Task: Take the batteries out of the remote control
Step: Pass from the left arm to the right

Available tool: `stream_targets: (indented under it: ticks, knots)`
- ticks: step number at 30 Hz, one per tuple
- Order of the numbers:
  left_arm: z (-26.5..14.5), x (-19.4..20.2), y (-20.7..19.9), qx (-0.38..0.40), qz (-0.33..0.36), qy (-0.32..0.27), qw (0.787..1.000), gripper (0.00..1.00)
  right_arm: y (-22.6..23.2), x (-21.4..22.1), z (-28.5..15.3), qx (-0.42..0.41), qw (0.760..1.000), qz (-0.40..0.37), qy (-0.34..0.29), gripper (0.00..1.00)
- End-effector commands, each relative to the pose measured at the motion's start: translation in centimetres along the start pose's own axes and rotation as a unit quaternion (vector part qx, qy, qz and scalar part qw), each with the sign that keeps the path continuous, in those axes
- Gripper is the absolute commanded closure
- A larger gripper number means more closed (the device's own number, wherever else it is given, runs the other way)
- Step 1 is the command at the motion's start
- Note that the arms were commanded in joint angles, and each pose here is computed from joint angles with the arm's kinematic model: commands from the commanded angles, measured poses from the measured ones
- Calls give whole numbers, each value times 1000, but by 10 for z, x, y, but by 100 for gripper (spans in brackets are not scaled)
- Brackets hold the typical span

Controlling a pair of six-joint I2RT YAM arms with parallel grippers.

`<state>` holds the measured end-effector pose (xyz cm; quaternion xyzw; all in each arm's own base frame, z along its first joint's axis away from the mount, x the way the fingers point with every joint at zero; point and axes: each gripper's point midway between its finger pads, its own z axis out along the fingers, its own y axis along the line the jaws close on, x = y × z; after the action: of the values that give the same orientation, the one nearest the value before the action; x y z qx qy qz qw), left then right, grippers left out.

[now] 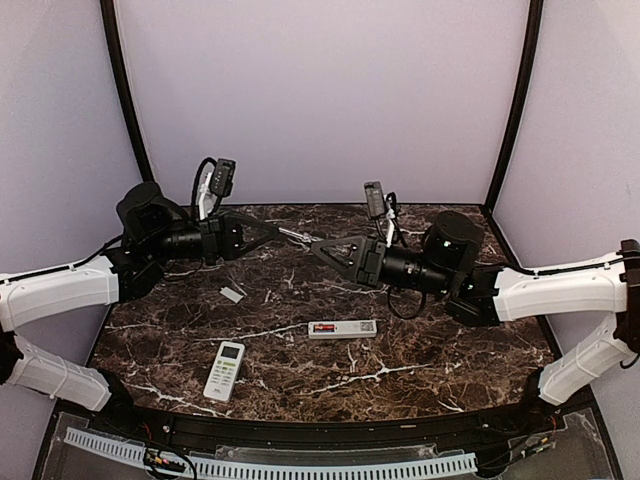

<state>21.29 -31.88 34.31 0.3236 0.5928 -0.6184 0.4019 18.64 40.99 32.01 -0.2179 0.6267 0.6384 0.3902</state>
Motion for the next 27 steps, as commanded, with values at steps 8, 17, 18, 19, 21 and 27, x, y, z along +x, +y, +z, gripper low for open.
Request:
stream_targets:
  ticks: [8,17,18,19,21,27]
  knots:
    - [-1,-1,-4,14,2,-2,1000,100,14,-14,-4,-20,999,-13,-32,72]
    - [0,0,-3,16,-1,0,1000,100,17,-18,-3,-24,999,-22,-35,75]
    - [0,1,-3,17,-1,0,1000,100,16,-18,-3,-23,999,-23,-35,75]
    - [0,1,-3,16,-1,0,1000,100,16,-19,-3,-23,999,-23,-37,76]
    - [0,0,-3,16,-1,0,1000,100,16,-19,-3,-24,999,-24,-36,80]
    - [0,2,-3,16,-2,1,1000,100,16,-20,-3,-24,999,-23,-37,84]
